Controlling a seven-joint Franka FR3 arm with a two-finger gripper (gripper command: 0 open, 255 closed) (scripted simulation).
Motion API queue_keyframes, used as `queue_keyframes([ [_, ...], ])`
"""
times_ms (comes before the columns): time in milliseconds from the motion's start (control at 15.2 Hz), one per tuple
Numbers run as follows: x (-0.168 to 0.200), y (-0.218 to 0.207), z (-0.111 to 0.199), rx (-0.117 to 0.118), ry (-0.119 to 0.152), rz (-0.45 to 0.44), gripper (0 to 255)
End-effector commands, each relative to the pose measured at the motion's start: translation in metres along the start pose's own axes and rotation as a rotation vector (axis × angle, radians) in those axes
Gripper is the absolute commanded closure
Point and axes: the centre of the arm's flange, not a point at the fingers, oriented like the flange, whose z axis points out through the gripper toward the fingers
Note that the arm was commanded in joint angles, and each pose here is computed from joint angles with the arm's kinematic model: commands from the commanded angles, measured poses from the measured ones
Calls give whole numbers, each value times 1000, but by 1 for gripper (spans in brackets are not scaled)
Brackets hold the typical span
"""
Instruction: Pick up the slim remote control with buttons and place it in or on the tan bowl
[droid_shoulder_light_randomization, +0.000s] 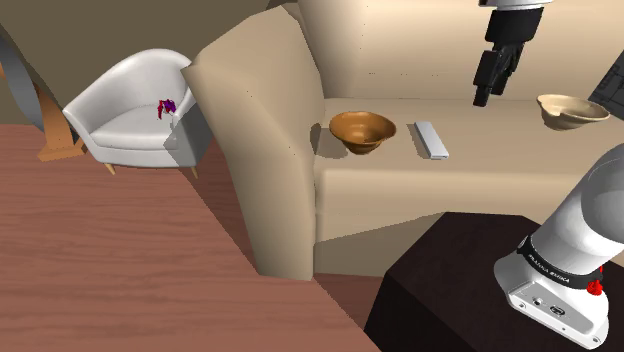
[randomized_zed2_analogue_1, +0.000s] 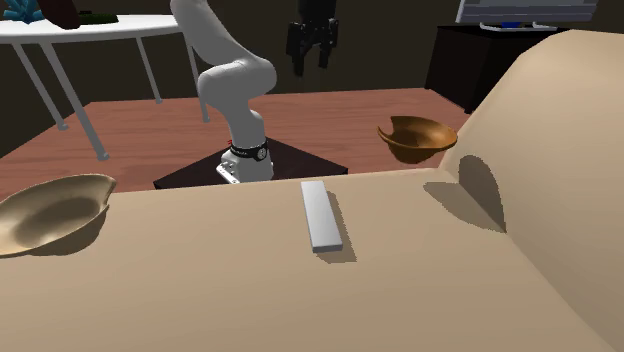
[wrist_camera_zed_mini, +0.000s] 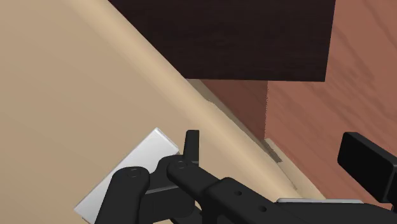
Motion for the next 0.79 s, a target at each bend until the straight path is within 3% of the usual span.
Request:
queue_keyframes([
  [0,0,0,0,0,0,0,0],
  [726,85,66,85,-10,66,292,0],
])
